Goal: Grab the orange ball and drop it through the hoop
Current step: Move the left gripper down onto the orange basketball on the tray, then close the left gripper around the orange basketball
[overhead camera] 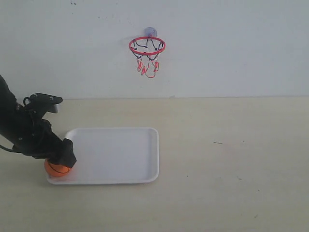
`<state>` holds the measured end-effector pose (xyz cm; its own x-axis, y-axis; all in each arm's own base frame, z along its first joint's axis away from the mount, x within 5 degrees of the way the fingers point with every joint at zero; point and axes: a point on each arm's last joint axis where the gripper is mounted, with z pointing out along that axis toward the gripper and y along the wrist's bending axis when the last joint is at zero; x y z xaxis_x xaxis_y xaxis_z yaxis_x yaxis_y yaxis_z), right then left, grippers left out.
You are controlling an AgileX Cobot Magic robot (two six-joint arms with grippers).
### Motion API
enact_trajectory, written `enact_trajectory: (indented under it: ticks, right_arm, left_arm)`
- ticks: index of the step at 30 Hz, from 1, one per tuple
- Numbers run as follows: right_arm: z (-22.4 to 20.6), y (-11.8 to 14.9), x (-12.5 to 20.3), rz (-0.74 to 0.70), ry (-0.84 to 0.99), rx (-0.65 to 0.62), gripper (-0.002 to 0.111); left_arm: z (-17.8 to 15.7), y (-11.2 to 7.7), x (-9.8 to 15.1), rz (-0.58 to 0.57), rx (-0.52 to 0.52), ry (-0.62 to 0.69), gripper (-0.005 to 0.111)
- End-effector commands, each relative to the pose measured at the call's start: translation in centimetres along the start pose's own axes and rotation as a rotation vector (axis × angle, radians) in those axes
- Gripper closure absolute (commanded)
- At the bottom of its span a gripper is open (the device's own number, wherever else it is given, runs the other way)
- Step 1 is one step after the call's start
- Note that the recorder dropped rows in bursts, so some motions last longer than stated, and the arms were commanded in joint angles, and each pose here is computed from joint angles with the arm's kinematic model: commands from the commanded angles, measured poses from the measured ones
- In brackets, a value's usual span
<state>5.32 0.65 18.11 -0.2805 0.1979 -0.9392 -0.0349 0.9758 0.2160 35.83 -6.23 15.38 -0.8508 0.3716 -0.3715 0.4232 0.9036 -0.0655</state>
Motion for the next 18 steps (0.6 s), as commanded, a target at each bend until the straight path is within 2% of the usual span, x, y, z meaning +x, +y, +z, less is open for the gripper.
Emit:
enact_trajectory:
  ticks: [1, 9, 16, 18]
  right_arm:
    - [0.0, -0.1, -0.1, -0.009, -0.013, 0.009, 0.107]
    - [0.0, -0.1, -0.1, -0.009, -0.013, 0.009, 0.107]
    - [0.0, -0.1, -0.1, -0.009, -0.013, 0.009, 0.107]
    - [0.0, -0.1, -0.1, -0.009, -0.013, 0.009, 0.107]
  left_arm:
    - [0.6, -0.2, -0.2, -0.013, 0.018, 0.022, 0.026]
    - [0.7, -0.1, -0.2, -0.004, 0.016, 0.031, 0.029]
    - [1.6, -0.1, 0.1, -0.019, 0.028, 0.059, 0.045]
    - [1.8, -0.1, 0.2, -0.028, 0.028, 0.068, 0.053]
